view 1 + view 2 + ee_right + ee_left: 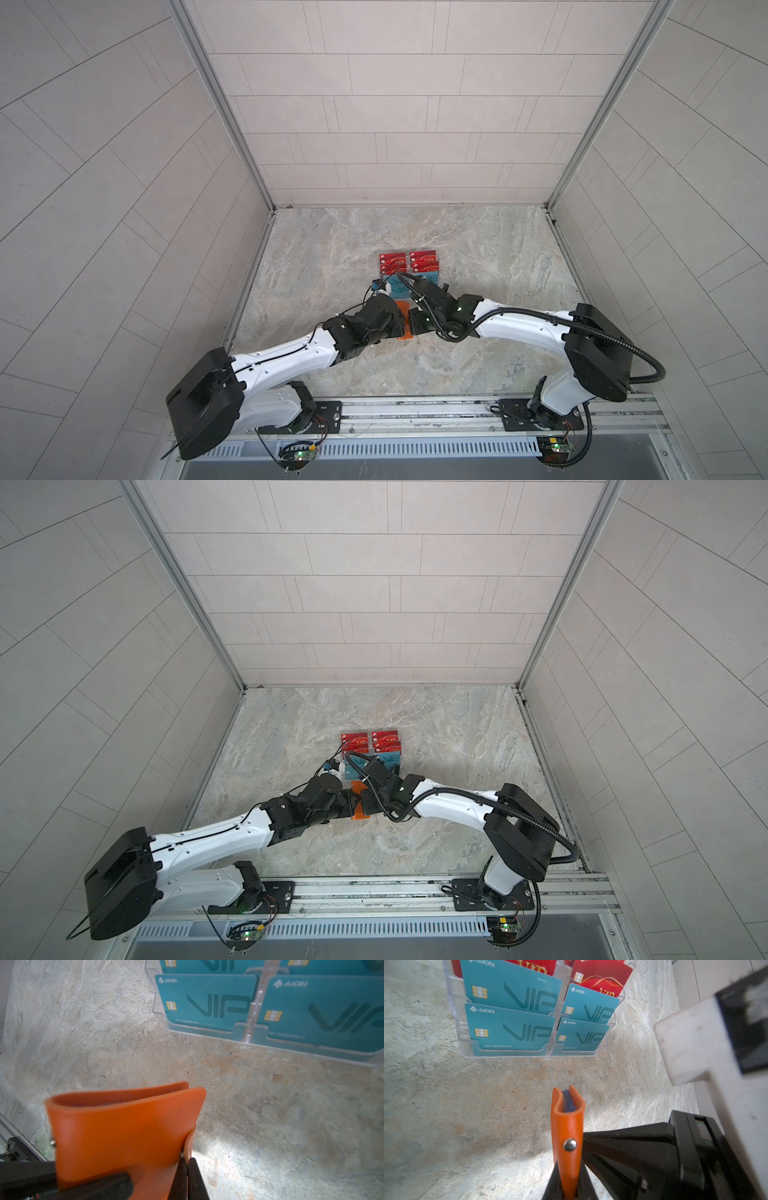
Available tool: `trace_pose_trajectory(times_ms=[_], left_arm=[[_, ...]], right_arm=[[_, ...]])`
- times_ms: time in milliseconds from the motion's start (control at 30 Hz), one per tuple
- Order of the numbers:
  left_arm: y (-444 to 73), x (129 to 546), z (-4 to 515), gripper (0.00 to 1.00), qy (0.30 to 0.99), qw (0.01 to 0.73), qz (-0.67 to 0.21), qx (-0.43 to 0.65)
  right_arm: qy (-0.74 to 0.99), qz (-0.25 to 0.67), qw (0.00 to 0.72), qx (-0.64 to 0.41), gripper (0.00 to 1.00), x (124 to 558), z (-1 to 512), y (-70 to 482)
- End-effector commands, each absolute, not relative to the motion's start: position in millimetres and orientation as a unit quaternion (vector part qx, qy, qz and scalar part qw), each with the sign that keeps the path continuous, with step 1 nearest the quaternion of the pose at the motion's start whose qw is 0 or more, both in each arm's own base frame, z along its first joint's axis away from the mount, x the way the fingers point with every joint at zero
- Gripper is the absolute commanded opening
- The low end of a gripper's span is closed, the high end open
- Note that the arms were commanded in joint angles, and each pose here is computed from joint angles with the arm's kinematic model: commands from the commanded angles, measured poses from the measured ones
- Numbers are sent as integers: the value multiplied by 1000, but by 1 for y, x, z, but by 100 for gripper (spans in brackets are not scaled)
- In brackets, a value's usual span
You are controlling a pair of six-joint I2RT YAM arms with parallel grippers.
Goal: Put the credit cards into the card holder
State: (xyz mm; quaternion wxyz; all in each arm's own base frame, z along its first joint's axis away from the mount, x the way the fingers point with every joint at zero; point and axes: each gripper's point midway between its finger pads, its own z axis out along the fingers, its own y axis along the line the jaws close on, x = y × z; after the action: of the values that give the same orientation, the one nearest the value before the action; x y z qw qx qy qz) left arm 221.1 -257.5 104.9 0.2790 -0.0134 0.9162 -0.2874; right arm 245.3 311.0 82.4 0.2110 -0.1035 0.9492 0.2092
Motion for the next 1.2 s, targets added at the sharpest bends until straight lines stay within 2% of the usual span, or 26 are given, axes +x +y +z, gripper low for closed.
trace_pose_trajectory(times_ms=[0, 367, 533, 700, 833, 1167], left_arm=[[-264, 222, 124, 12, 902, 295, -314, -7], [-251, 226, 123, 12, 897, 288, -335, -22], [-252, 223, 121, 12, 894, 267, -359, -11], [-258, 221, 130, 12, 875, 261, -407, -6], [-264, 219, 140, 12, 860, 259, -440, 2], [-266, 215, 156, 12, 830, 247, -500, -1]], right_arm=[[963, 147, 209, -85, 0, 248, 68, 276], [966, 135, 206, -74, 0, 247, 64, 251], [955, 190, 211, -78, 0, 250, 75, 261], [944, 257, 195, -74, 15, 251, 77, 273], [936, 290, 181, -81, 21, 247, 77, 282], [912, 359, 187, -71, 25, 251, 99, 278]])
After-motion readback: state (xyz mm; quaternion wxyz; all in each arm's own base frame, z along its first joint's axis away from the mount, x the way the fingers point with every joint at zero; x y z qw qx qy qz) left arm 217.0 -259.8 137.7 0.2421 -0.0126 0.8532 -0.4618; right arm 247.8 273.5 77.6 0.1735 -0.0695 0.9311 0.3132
